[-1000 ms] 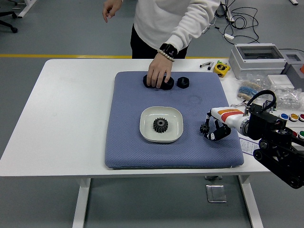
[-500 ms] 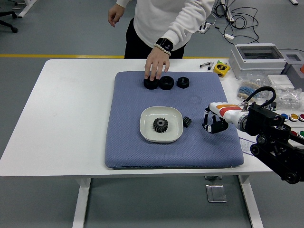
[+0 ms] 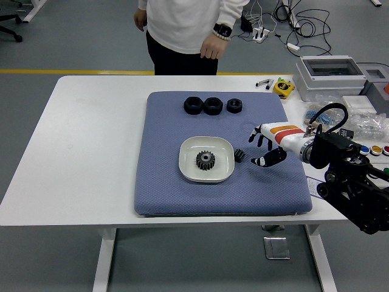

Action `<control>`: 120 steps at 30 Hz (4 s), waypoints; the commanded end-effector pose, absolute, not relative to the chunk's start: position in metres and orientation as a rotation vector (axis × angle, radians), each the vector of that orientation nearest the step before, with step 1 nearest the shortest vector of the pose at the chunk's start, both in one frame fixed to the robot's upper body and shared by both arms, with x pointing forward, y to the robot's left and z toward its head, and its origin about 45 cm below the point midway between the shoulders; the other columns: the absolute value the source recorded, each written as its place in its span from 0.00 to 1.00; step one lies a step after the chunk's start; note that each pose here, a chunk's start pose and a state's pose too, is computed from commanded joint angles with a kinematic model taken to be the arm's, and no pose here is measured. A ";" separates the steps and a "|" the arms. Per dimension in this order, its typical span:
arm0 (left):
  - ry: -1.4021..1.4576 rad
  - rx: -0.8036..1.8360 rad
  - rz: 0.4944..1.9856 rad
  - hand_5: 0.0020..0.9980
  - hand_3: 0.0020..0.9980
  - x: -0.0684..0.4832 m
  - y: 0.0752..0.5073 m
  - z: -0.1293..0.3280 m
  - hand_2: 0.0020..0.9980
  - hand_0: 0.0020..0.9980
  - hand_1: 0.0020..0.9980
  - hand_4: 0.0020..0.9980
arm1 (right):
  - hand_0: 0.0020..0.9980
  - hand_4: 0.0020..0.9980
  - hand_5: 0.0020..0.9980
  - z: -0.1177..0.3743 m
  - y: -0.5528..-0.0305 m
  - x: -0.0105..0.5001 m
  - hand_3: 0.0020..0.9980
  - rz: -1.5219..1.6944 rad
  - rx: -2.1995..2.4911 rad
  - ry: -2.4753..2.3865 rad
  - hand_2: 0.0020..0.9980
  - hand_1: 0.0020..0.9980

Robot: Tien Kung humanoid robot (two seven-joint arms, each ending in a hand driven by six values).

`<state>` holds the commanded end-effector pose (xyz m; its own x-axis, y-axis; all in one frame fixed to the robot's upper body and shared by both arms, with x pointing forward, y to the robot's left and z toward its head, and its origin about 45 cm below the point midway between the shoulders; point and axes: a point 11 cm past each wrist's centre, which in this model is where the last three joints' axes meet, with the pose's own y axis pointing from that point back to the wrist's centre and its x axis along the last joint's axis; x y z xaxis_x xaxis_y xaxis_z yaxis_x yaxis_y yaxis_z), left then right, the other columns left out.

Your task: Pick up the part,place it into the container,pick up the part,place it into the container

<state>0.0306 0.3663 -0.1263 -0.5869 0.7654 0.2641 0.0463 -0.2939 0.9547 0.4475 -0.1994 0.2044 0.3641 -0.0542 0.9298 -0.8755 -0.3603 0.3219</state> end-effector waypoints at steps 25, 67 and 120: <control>1.454 1.036 1.922 0.62 0.69 0.033 0.367 -0.126 0.77 0.59 0.62 0.69 | 0.34 0.96 0.27 0.173 -0.181 0.457 0.79 0.878 1.799 -0.986 0.64 0.53; 1.428 1.046 1.911 0.62 0.69 0.040 0.368 -0.125 0.77 0.59 0.62 0.68 | 0.14 0.60 0.28 0.148 -0.195 0.453 0.48 0.850 1.826 -1.147 0.38 0.29; 1.428 1.061 1.912 0.62 0.69 0.035 0.370 -0.125 0.77 0.59 0.62 0.68 | 0.13 0.76 0.37 0.194 -0.124 0.435 0.63 1.184 2.003 -1.117 0.35 0.25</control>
